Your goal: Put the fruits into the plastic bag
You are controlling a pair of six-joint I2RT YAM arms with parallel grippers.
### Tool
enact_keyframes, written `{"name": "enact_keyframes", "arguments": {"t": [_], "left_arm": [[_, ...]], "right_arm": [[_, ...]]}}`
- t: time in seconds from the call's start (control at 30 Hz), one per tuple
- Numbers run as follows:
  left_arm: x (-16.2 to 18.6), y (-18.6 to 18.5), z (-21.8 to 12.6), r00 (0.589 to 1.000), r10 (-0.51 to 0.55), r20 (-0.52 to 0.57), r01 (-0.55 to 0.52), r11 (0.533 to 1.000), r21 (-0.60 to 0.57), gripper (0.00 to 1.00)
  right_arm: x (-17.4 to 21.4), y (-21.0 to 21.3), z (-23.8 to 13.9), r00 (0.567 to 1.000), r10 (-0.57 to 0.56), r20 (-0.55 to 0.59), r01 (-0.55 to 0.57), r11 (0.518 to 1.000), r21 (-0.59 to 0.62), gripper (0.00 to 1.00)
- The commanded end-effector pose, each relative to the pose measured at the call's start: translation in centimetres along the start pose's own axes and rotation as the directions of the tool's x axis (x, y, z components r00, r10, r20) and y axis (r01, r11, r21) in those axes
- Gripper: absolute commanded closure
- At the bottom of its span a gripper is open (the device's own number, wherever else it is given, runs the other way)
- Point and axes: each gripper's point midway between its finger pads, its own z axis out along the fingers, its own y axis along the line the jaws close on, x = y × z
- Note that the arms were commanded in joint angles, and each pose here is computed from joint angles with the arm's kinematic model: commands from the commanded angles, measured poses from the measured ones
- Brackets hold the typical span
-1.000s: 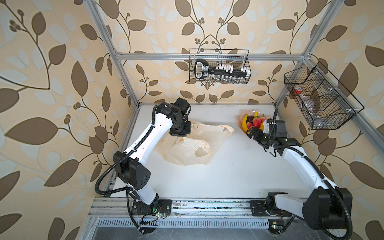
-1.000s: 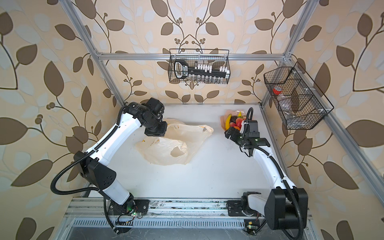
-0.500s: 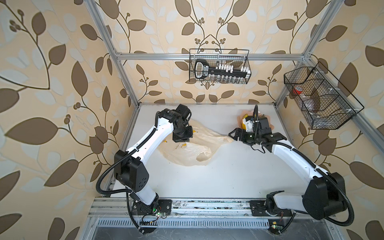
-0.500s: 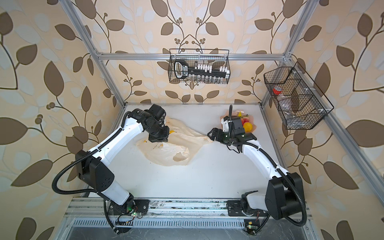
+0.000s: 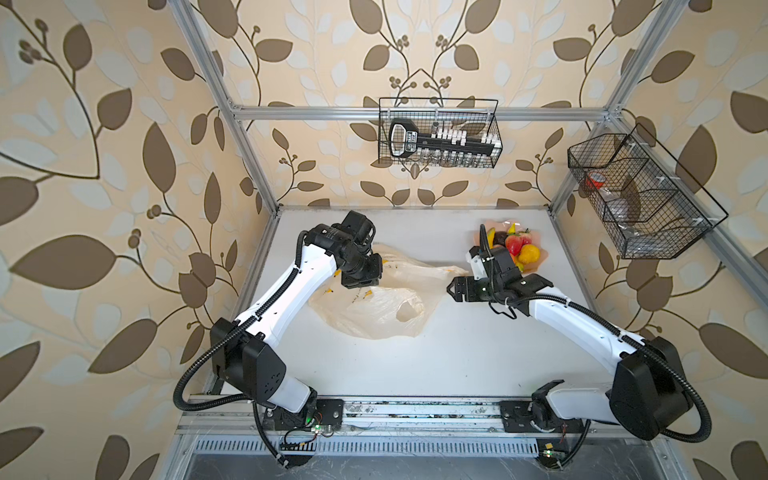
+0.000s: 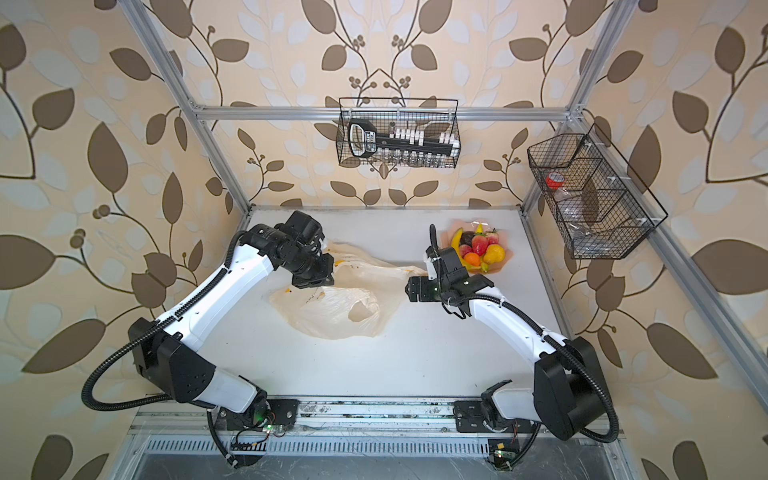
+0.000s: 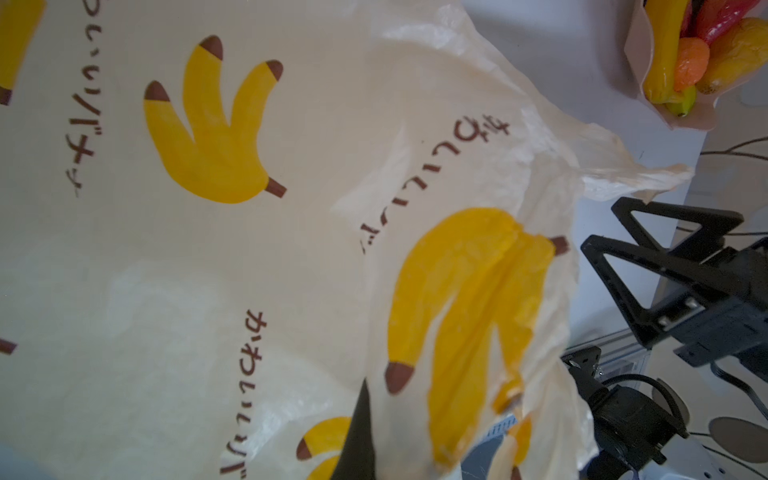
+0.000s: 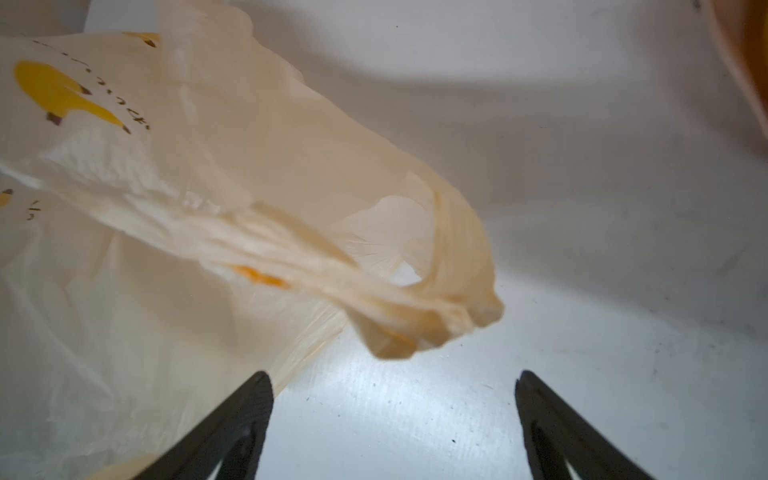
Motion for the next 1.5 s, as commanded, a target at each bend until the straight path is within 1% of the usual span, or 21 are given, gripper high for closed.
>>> {"name": "enact_keyframes", "arguments": {"t": [0.0, 0.1, 0.17, 0.23, 0.3, 0.33, 0.37, 0.4, 0.43, 0.47, 0.5, 0.57, 0.6, 0.73, 0.77, 0.9, 1.07, 1.17, 1.2, 1.23, 1.47], "left_arm": [[0.2, -1.0, -1.5, 0.999, 0.023, 0.029, -0.024, 0.998, 0.064, 1.00], [0.3, -1.0, -1.5, 0.999, 0.028, 0.028, -0.030, 0.997, 0.065, 1.00], [0.3, -1.0, -1.4, 0.999, 0.028, 0.026, -0.029, 0.997, 0.070, 1.00], [0.3, -1.2, -1.4, 0.999, 0.024, 0.023, -0.026, 0.997, 0.076, 1.00], [0.3, -1.2, -1.5, 0.999, 0.026, 0.023, -0.028, 0.997, 0.074, 1.00], [0.3, -1.1, -1.6, 0.999, 0.030, 0.025, -0.031, 0.997, 0.069, 1.00], [0.3, -1.0, -1.7, 0.999, 0.034, 0.027, -0.036, 0.997, 0.064, 1.00], [0.3, -1.0, -1.7, 0.999, 0.038, 0.025, -0.039, 0.997, 0.062, 1.00], [0.4, -1.1, -1.9, 0.999, 0.042, 0.024, -0.044, 0.997, 0.065, 1.00], [0.5, -1.2, -2.0, 0.999, 0.040, 0.019, -0.041, 0.997, 0.070, 1.00], [0.6, -1.3, -2.1, 0.999, 0.035, 0.006, -0.035, 0.997, 0.073, 1.00], [1.1, -1.5, -2.3, 0.999, 0.030, -0.020, -0.029, 0.997, 0.078, 1.00], [1.3, -1.4, -2.5, 0.999, 0.030, -0.029, -0.028, 0.997, 0.074, 1.00], [2.1, -1.2, -3.1, 0.999, 0.028, -0.039, -0.026, 0.998, 0.054, 1.00], [2.4, -1.6, -4.0, 0.999, 0.036, -0.021, -0.034, 0.997, 0.075, 1.00], [2.8, -2.9, -3.6, 0.998, -0.003, -0.059, 0.011, 0.990, 0.138, 1.00], [2.2, -4.1, -3.3, 0.996, -0.067, -0.061, 0.078, 0.979, 0.190, 1.00], [1.6, -5.1, -3.0, 0.995, -0.082, -0.052, 0.093, 0.965, 0.244, 1.00], [1.4, -4.9, -2.1, 0.994, -0.089, -0.071, 0.103, 0.968, 0.231, 1.00], [1.3, -4.7, -1.3, 0.992, -0.092, -0.086, 0.108, 0.970, 0.217, 1.00], [1.1, -4.0, 0.7, 0.991, -0.089, -0.105, 0.108, 0.976, 0.191, 1.00]], "right_arm": [[-2.0, -0.8, -0.3, 0.992, -0.123, 0.043, 0.120, 0.991, 0.056, 0.07], [-2.7, -1.3, 0.5, 0.984, -0.177, 0.033, 0.175, 0.982, 0.066, 0.07], [-3.0, -1.1, 1.2, 0.979, -0.199, 0.037, 0.198, 0.980, 0.028, 0.07], [-3.5, -0.6, 1.8, 0.973, -0.228, 0.031, 0.229, 0.973, -0.019, 0.09], [-4.2, 0.3, 2.2, 0.966, -0.258, 0.033, 0.259, 0.964, -0.064, 0.15], [-4.4, 0.6, 2.4, 0.963, -0.267, 0.033, 0.269, 0.960, -0.079, 0.19], [-5.0, 0.9, 2.6, 0.959, -0.281, 0.038, 0.283, 0.955, -0.087, 0.27], [-5.5, 0.7, 2.8, 0.959, -0.281, 0.040, 0.283, 0.957, -0.070, 0.37], [-6.3, 0.5, 3.0, 0.962, -0.268, 0.046, 0.270, 0.961, -0.062, 0.50], [-7.1, 0.8, 3.2, 0.965, -0.255, 0.059, 0.259, 0.962, -0.084, 0.60], [-8.0, 1.1, 3.2, 0.967, -0.243, 0.077, 0.250, 0.963, -0.102, 0.64], [-9.5, 1.5, 3.6, 0.965, -0.242, 0.102, 0.251, 0.963, -0.098, 0.77], [-11.2, 2.0, 3.4, 0.962, -0.240, 0.132, 0.254, 0.962, -0.099, 0.79], [-14.6, 3.2, 4.0, 0.961, -0.213, 0.178, 0.237, 0.963, -0.127, 0.83], [-15.4, 3.5, 4.1, 0.962, -0.202, 0.185, 0.229, 0.964, -0.137, 0.85], [-16.6, 3.9, 5.7, 0.974, -0.157, 0.166, 0.185, 0.968, -0.171, 0.84], [-15.4, 3.2, 8.2, 0.990, -0.100, 0.095, 0.116, 0.976, -0.186, 0.78], [-14.9, 3.1, 8.8, 0.994, -0.073, 0.081, 0.088, 0.976, -0.199, 0.66], [-14.8, 3.0, 8.8, 0.995, -0.064, 0.079, 0.078, 0.977, -0.200, 0.60], [-14.8, 3.1, 8.9, 0.996, -0.052, 0.077, 0.067, 0.977, -0.204, 0.52], [-14.2, 3.3, 7.9, 0.999, 0.006, 0.047, 0.005, 0.974, -0.228, 0.28]]}}
